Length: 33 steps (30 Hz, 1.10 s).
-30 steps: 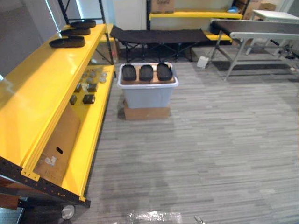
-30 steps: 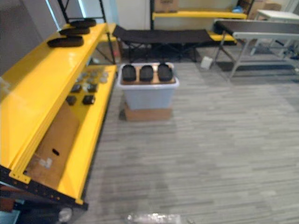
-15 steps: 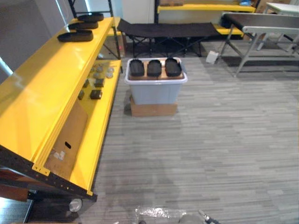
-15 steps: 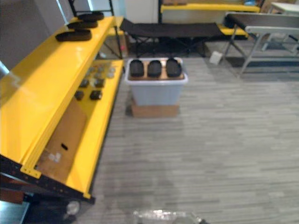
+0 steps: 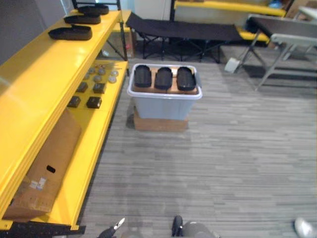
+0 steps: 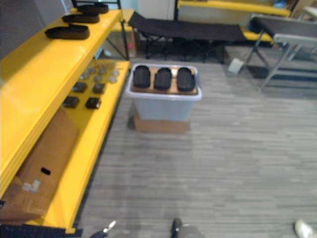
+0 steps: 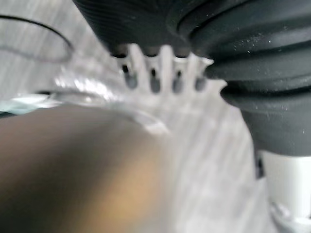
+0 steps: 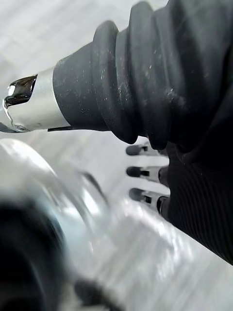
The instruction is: Walk over and take plastic housings, then place them on the shelf
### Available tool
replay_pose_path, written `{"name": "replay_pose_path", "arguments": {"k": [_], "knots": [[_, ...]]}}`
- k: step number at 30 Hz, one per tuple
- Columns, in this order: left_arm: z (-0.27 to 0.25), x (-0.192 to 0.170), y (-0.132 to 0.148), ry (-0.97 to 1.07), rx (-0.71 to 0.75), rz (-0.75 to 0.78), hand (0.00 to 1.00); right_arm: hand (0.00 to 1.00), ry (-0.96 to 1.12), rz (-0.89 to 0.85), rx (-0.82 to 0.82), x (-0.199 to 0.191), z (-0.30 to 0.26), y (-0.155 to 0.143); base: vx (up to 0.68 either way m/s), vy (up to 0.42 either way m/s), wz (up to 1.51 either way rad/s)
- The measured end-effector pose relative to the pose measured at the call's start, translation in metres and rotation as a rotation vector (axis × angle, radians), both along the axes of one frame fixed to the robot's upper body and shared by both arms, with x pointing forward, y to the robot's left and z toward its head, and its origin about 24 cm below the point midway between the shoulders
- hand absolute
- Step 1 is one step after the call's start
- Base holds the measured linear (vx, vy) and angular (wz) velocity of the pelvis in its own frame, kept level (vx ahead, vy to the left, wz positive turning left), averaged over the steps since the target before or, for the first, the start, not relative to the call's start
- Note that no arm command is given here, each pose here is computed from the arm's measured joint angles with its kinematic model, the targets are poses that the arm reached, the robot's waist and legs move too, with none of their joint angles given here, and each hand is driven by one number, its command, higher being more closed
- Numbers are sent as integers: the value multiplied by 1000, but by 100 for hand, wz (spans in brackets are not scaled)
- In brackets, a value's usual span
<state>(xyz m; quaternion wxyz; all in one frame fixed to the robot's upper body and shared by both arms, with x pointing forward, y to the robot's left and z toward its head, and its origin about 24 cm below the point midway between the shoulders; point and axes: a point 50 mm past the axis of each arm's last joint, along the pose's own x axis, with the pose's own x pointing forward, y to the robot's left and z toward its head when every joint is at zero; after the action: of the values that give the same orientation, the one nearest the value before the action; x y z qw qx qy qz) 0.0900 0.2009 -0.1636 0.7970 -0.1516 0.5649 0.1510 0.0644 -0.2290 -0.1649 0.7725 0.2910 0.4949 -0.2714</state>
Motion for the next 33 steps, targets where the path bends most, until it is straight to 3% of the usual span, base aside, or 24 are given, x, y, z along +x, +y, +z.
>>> {"name": "replay_pose_path", "arguments": {"k": [5, 10, 16, 19, 24, 27, 30, 33], "knots": [[-4, -14, -4, 36, -11, 9, 0, 0, -123, 4, -50, 36, 11, -8, 435, 5, -30], [-6, -38, 8, 93, 6, 88, 0, 0, -88, 47, 24, 35, 4, 16, 487, 180, -6], [-5, -45, 21, 119, 78, 33, 0, 0, -74, 111, 20, 36, 2, 29, 454, 163, 4], [-2, -31, 23, 52, 112, -3, 0, 0, -59, 158, -17, 38, 3, 21, 429, 33, 5], [17, 43, 16, -202, 75, 1, 0, 0, -78, 150, -18, 42, 5, 20, 406, -130, 36], [14, 37, 11, -176, 50, 28, 0, 0, -33, 169, 12, 28, 0, 30, 490, -342, 22], [1, 17, -31, -90, -67, 93, 0, 0, -22, 184, -17, 31, 3, 14, 470, -303, -10], [0, 13, -25, -83, -38, 168, 0, 0, 1, 190, -23, 25, 2, 10, 293, -212, -5]]}}
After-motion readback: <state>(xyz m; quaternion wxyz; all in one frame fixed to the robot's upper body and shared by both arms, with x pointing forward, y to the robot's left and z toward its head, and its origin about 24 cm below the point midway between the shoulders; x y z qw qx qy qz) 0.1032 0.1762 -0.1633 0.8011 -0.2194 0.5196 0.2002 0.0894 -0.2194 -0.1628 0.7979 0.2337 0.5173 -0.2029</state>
